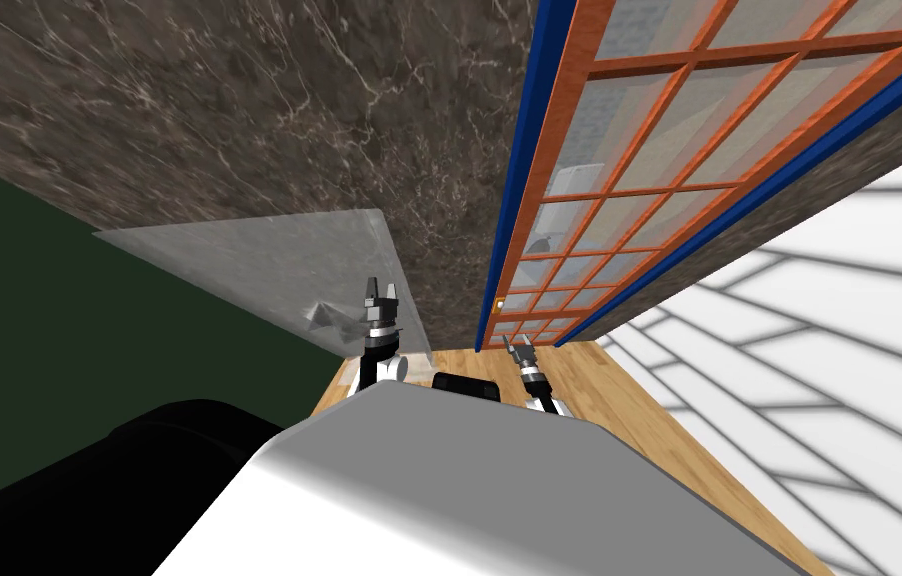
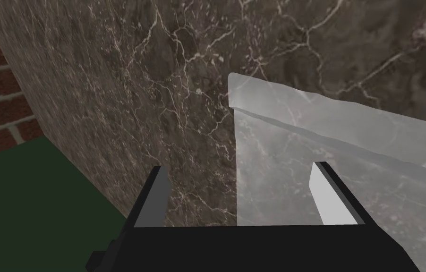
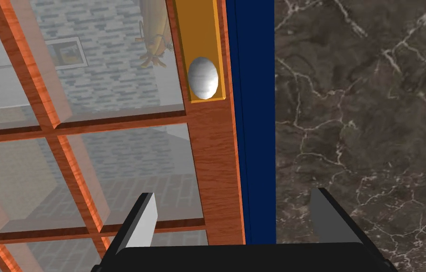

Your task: Pull the door open

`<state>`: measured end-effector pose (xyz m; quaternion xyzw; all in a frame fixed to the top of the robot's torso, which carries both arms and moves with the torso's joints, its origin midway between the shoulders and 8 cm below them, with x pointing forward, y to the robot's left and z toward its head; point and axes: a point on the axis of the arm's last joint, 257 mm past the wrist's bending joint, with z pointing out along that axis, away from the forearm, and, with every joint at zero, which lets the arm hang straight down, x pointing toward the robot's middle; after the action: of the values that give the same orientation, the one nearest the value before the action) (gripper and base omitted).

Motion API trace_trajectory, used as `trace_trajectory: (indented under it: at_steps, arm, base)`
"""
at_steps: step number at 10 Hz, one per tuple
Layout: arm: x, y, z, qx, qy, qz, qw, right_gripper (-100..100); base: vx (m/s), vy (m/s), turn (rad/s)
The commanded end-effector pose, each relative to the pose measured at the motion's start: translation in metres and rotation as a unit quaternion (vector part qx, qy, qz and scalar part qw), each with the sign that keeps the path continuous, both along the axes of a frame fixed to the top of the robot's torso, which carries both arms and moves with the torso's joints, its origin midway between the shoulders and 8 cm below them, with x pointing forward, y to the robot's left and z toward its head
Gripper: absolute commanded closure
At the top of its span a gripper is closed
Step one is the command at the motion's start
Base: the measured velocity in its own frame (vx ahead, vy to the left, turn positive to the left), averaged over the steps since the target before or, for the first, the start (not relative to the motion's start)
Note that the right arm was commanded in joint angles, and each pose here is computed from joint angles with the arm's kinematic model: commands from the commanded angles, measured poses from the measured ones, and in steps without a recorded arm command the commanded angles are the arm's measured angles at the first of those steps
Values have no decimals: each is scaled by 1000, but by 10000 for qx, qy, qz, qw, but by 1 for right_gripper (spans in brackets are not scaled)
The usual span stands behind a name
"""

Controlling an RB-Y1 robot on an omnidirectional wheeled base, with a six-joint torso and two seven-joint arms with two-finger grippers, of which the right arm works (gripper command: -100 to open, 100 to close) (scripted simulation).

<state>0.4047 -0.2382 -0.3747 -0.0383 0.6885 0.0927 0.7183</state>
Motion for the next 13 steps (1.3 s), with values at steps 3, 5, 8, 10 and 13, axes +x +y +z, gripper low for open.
trace_trajectory:
  at_steps: [3,5,8,10,13]
  arm:
    - [-5,2,-16,-256,107,45,9996,-100]
    - [-9,3,-25,-391,165,73,9991,-100]
    - [0,3,-27,-423,200,76,9989,-100]
    - [10,9,-30,-431,235,79,9988,-100]
    - [24,23,-31,-428,237,95,9988,-100]
  base:
    - [130,-26,-10]
    - [164,-13,-12]
    - [18,-67,-68]
    - [-14,-34,-65]
    - [37,26,-69]
